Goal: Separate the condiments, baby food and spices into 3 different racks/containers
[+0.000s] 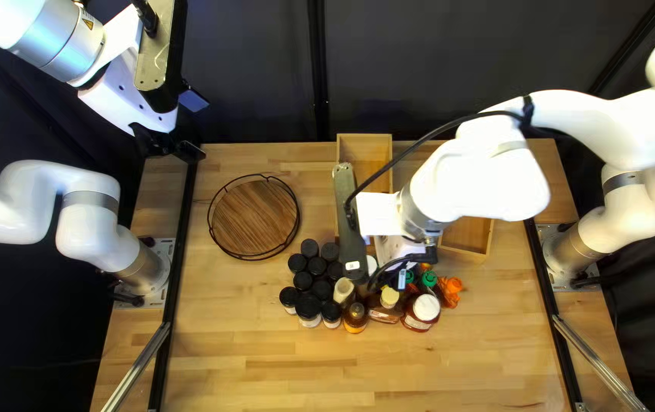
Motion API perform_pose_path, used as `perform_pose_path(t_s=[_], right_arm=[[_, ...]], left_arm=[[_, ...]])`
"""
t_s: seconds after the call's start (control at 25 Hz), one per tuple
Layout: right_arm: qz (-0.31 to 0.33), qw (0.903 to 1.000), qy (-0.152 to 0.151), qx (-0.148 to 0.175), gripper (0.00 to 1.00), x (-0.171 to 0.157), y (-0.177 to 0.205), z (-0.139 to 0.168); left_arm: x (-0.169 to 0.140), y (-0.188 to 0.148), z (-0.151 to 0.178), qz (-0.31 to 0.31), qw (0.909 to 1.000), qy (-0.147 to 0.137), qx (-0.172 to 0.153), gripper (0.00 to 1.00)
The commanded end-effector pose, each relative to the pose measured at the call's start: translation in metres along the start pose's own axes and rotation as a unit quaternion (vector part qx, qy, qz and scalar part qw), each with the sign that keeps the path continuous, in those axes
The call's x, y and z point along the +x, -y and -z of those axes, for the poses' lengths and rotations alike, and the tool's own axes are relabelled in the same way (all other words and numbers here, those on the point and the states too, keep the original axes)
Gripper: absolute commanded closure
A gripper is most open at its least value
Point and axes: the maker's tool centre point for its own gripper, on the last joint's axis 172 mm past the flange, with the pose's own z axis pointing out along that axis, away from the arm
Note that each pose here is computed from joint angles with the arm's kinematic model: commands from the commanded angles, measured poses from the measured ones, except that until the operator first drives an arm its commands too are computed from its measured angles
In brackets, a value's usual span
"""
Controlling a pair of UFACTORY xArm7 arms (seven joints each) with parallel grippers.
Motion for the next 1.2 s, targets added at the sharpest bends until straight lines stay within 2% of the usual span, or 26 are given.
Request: perform_pose_path(t_s=[0.04, 0.52, 1.08, 1.12, 1.16, 1.2], right_arm=[[-0.006, 0.9998, 0.017, -0.003, 0.0, -0.005, 0.001, -0.015], [-0.014, 0.9971, 0.074, -0.008, 0.0, -0.01, -0.006, -0.059], [-0.01, 0.9961, 0.086, -0.015, 0.0, -0.023, -0.015, -0.093], [-0.009, 0.9961, 0.086, -0.015, 0.13, -0.023, -0.015, -0.095], [-0.008, 0.9961, 0.086, -0.015, 0.42, -0.023, -0.015, -0.096], [-0.008, 0.9962, 0.086, -0.015, 0.94, -0.023, -0.015, -0.096]], left_arm=[[0.0, 0.0, 0.0, 0.0, 1.0, 0.0, 0.0, 0.0], [0.0, 0.0, 0.0, 0.0, 1.0, 0.0, 0.0, 0.0], [0.0, 0.0, 0.0, 0.0, 1.0, 0.0, 0.0, 0.0], [0.0, 0.0, 0.0, 0.0, 1.0, 0.0, 0.0, 0.0], [0.0, 0.0, 0.0, 0.0, 1.0, 0.0, 0.0, 0.0], [0.0, 0.0, 0.0, 0.0, 1.0, 0.0, 0.0, 0.0]])
